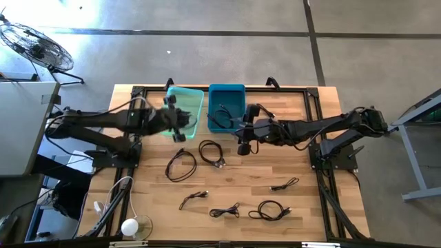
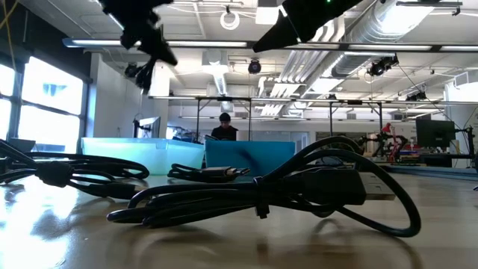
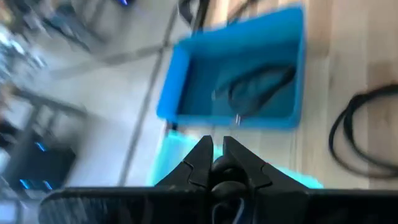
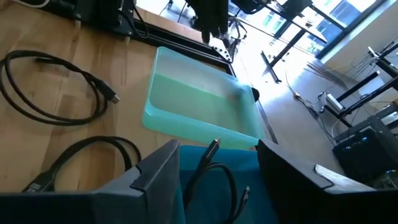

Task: Pick & Place USB Port
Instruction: Put the black USB cable into the green bin

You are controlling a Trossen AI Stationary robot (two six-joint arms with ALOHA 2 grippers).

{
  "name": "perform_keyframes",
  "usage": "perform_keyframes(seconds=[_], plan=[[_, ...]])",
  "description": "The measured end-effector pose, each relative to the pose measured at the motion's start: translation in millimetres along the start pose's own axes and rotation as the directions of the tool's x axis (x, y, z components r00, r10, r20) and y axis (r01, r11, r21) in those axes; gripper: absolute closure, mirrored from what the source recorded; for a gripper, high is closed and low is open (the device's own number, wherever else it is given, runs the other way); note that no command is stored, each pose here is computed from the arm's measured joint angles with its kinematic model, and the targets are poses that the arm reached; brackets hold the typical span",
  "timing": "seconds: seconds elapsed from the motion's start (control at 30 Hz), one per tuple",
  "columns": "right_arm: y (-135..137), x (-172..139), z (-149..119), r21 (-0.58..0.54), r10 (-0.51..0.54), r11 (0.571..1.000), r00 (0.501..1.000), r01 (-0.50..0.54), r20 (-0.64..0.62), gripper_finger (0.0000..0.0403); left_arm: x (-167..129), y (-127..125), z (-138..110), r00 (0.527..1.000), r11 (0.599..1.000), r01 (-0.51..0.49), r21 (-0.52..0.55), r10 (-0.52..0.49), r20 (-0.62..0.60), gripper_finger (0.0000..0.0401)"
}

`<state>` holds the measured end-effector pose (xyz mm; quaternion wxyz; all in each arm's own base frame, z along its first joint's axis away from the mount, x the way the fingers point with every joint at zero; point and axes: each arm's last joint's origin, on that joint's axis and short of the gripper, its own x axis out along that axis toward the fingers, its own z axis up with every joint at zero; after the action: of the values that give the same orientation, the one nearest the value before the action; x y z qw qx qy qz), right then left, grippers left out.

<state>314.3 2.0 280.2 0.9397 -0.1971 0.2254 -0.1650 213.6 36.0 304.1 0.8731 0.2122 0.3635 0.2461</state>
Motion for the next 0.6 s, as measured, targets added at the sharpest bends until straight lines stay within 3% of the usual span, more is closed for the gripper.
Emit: perform_keyframes(seconds=[0.23, 0.4, 0.6], plan=[[0.7, 0.0, 0.1, 0.024, 0.023, 0.999, 1.000, -0.023, 0.006, 0.0194, 23.9, 30.7, -20.4, 0.988, 0.986, 0.131, -0.107, -0.139, -0.071, 0.0370], [0.8, 0.0, -0.1, 0.023, 0.026, 0.999, 1.000, -0.026, 0.006, 0.0194, 26.4, 37.7, -23.8, 0.988, 0.985, 0.125, -0.122, -0.134, -0.076, 0.0291], [1.3, 0.0, 0.1, 0.023, 0.042, 0.999, 0.999, -0.043, 0.011, 0.0194, 26.7, 40.5, -25.3, 0.992, 0.995, 0.047, -0.087, -0.057, -0.116, 0.0217]])
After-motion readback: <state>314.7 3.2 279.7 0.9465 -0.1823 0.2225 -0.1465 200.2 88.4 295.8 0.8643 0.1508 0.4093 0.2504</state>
